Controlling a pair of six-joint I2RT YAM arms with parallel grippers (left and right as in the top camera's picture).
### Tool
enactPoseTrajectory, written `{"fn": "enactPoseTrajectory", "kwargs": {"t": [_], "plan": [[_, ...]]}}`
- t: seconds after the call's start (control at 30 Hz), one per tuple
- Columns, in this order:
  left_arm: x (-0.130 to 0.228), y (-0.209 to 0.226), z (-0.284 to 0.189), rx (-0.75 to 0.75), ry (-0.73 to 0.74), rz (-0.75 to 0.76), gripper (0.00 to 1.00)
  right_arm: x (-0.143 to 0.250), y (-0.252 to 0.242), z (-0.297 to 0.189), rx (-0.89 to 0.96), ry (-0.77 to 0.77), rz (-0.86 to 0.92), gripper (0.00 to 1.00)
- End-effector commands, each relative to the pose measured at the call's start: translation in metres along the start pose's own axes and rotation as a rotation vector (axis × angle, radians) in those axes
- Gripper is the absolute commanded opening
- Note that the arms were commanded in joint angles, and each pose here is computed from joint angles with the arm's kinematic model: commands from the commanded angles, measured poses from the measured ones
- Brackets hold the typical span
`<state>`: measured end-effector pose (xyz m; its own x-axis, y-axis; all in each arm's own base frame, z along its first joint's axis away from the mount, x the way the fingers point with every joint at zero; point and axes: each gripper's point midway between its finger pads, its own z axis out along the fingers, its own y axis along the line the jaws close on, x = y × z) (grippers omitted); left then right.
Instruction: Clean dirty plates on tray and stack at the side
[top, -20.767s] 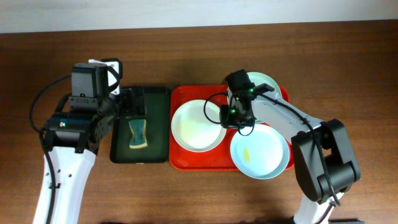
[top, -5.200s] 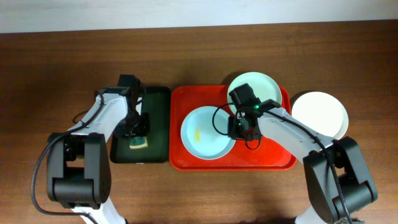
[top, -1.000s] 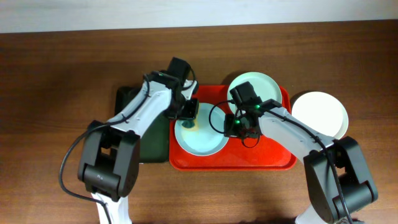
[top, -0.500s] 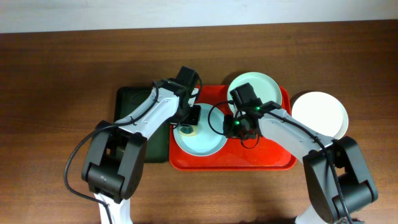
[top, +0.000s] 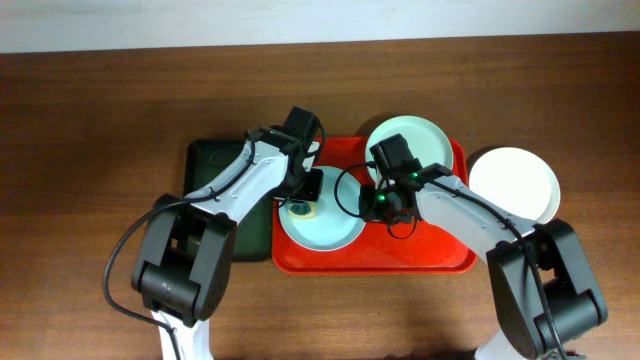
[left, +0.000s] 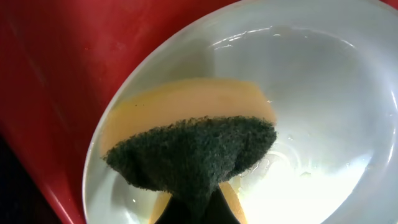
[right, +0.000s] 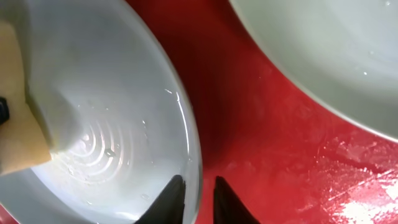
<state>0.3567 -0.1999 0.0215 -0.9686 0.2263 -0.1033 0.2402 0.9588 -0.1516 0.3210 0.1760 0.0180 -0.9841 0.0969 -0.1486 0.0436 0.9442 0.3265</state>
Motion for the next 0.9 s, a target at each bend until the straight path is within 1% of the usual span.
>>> {"fn": "enactPoseTrajectory", "kwargs": {"t": [0.0, 0.13, 0.2, 0.63, 0.67, 0.7, 0.73, 0.87], "plan": [[0.002, -0.001, 0.001, -0.001, 0.006, -0.007, 0.0, 0.002, -0.003, 0.001, 0.012, -0.003, -0.002, 0.15], [0.002, -0.001, 0.001, -0.001, 0.006, -0.007, 0.0, 0.001, -0.005, 0.002, 0.026, -0.008, -0.002, 0.14], [0.002, -0.001, 0.001, -0.001, 0.006, -0.007, 0.0, 0.001, -0.005, 0.002, 0.026, -0.009, -0.001, 0.12], [0.002, -0.001, 0.001, -0.001, 0.005, -0.007, 0.0, 0.003, -0.009, 0.01, 0.035, 0.008, 0.006, 0.12], [0.002, -0.001, 0.001, -0.001, 0.005, -0.007, 0.0, 0.004, -0.009, 0.011, 0.036, 0.011, 0.007, 0.11], [0.002, 0.0, 0.001, -0.003, 0.005, -0.007, 0.0, 0.004, -0.009, 0.012, 0.037, 0.011, 0.007, 0.06], [0.002, 0.0, 0.001, -0.005, 0.005, -0.007, 0.0, 0.003, -0.009, 0.011, 0.036, 0.01, 0.007, 0.04], [0.0, 0.005, -0.003, -0.037, 0.003, -0.008, 0.0, 0.003, -0.009, 0.01, 0.035, 0.009, 0.007, 0.04]]}}
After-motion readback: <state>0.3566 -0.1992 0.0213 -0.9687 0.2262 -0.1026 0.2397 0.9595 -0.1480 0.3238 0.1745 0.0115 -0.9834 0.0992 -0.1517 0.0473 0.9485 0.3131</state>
